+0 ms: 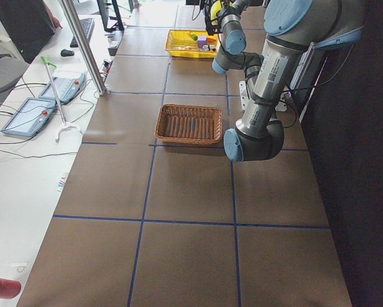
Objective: Move tape to another basket
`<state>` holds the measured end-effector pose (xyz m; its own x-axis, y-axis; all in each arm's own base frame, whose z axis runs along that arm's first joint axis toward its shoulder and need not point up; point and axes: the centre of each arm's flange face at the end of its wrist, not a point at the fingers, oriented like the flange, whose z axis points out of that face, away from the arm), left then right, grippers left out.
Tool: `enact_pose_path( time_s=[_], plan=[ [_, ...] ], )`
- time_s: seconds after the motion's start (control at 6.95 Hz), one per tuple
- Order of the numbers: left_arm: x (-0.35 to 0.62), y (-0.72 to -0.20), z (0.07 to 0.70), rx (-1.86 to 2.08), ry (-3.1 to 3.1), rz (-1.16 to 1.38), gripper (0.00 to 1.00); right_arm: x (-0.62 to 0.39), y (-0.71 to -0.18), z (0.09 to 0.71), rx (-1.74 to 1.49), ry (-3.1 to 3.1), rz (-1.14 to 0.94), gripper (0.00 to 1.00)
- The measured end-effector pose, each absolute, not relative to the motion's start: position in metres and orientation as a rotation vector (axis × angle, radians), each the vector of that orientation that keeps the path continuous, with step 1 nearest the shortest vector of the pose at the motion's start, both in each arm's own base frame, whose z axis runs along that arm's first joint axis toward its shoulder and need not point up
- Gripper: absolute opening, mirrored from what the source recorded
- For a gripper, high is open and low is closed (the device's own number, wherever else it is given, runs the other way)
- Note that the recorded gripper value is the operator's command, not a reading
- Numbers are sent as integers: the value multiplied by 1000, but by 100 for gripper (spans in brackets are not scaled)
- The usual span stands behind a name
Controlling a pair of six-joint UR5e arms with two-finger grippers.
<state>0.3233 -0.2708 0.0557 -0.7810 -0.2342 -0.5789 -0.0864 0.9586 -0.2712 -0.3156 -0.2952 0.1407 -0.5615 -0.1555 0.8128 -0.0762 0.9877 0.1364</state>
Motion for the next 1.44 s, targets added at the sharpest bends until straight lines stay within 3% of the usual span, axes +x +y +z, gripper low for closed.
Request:
enact_pose_path(
  time_s=[0.29, 0.43, 0.58, 0.72, 1.44],
  plan=[
    [326, -271, 57, -223, 2457, -307, 0, -315, -295, 140, 161, -2171, -107, 0],
    [326, -271, 57, -223, 2456, -305, 0, -315, -295, 140, 162, -2171, -107, 19],
    [326, -271, 58, -223, 2456, -304, 0, -315, -295, 141, 163, -2172, -107, 89],
    [325, -271, 57, -224, 2458, -303, 0, -316, -295, 140, 165, -2172, -105, 100],
    [321, -270, 57, -224, 2464, -301, 0, -315, -301, 138, 187, -2176, -65, 100]
  ],
)
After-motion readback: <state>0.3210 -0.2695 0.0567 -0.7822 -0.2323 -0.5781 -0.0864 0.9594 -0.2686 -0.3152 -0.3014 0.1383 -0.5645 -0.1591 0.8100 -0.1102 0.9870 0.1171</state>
